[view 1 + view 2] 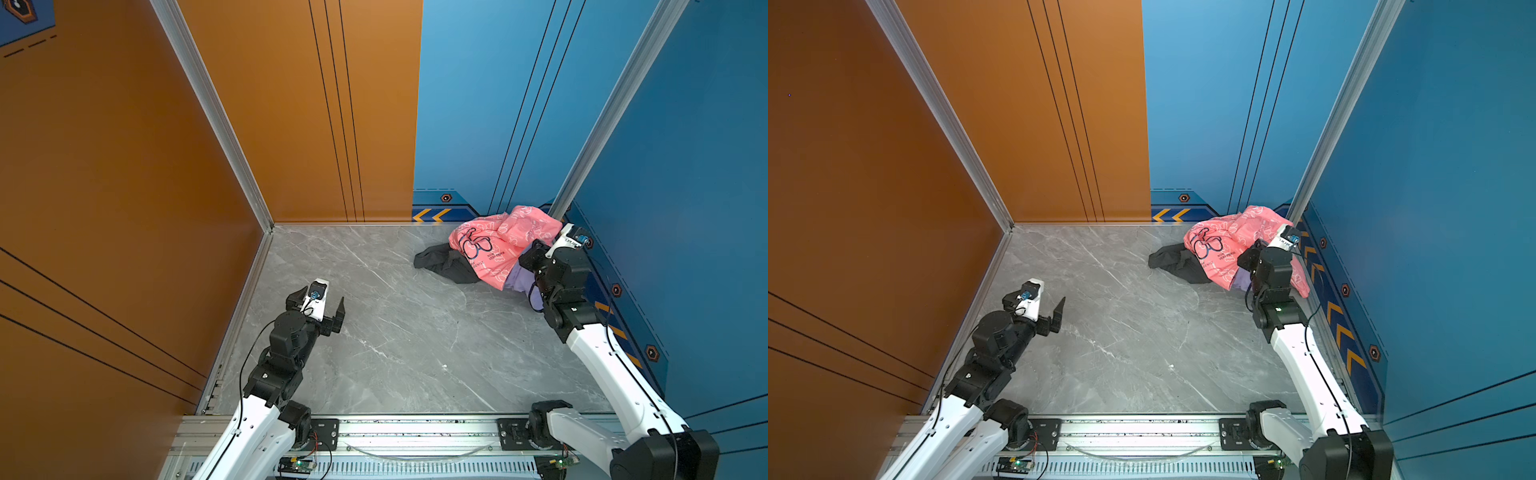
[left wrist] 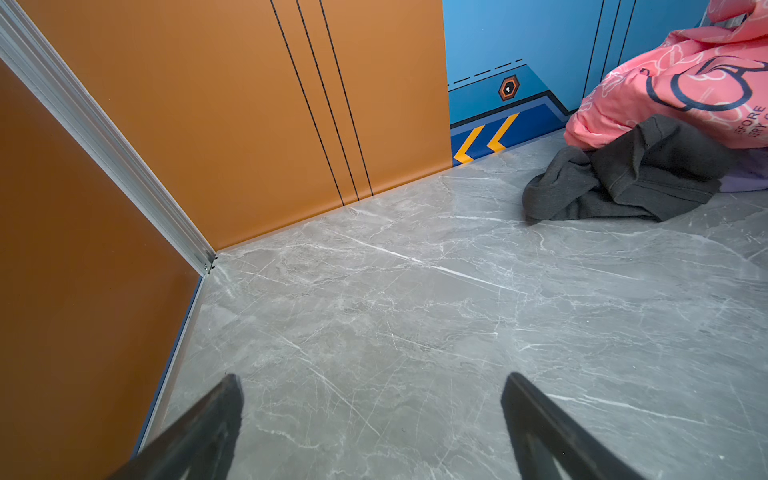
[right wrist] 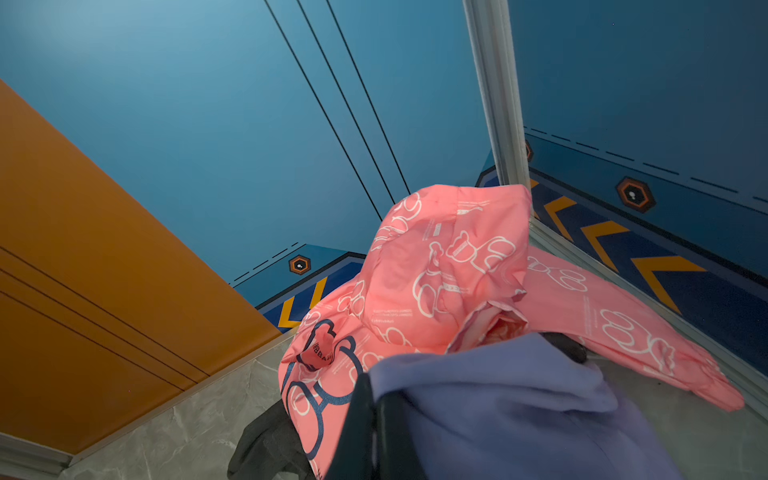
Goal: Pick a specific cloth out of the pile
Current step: 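Lift the lavender cloth up out of the pile with the right gripper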
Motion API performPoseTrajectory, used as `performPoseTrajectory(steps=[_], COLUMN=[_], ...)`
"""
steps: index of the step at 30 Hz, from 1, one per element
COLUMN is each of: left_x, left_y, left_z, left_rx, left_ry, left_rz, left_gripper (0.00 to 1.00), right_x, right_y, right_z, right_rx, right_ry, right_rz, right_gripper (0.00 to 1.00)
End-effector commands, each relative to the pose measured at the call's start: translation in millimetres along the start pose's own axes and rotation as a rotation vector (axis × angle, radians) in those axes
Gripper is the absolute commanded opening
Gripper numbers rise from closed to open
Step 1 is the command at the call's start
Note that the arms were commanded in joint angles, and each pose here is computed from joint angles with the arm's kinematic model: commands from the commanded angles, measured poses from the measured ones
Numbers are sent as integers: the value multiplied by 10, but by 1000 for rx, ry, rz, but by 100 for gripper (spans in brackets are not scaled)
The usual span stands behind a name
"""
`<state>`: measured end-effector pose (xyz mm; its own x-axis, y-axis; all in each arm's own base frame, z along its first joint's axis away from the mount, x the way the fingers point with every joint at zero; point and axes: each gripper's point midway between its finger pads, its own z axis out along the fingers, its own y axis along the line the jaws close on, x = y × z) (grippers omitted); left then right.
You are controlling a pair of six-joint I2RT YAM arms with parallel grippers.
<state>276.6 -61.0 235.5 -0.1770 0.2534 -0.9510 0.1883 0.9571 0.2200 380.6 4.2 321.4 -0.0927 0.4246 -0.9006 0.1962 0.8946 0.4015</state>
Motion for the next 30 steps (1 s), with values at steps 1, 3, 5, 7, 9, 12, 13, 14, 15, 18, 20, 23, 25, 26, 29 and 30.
performPoseTrajectory(steps=[1,3,5,7,9,12,13,14,15,18,20,23,25,26,29,30], left_x=[26,30,33,38,44,49,48,47,42,47,52,56,56,57,58,61], left_y=[0,3,4,0,-3,-17,-21,-21,-25,-27,-32,-37,-38,-38,-37,-41], left_z=[-16,-17,-20,-23,-24,-24,-25,-25,-27,-26,-23,-22,-24,-26,-27,-25], left_rx=[-8,-11,-13,-13,-15,-13,-11,-11,-9,-9,-8,-8,-9,-10,-11,-10], left_ry=[7,9,10,12,15,18,17,17,16,18,19,22,23,23,24,25], left_rz=[17,18,19,22,26,33,35,36,37,38,40,44,47,48,50,51], left_gripper=[98,98,98,98,98,98,98,98,98,98,98,98,98,98,98,98], right_x=[-363,-278,-162,-16,189,541,664,792,904,1198,1360,1601,1711,1726,1645,1588], right_y=[341,516,679,831,1010,1248,1303,1361,1401,1455,1465,1487,1498,1500,1475,1473], right_z=[-133,-144,-149,-154,-170,-213,-231,-257,-282,-344,-374,-408,-414,-401,-315,-283], right_rx=[-65,-111,-158,-209,-283,-407,-441,-475,-497,-533,-547,-569,-569,-557,-502,-487], right_ry=[-98,-72,-42,-5,50,154,193,235,273,361,408,479,512,518,502,490], right_rz=[-119,-178,-239,-303,-368,-454,-478,-507,-537,-631,-681,-750,-797,-810,-783,-761], right_gripper=[0,0,0,0,0,0,0,0,0,0,0,0,0,0,0,0])
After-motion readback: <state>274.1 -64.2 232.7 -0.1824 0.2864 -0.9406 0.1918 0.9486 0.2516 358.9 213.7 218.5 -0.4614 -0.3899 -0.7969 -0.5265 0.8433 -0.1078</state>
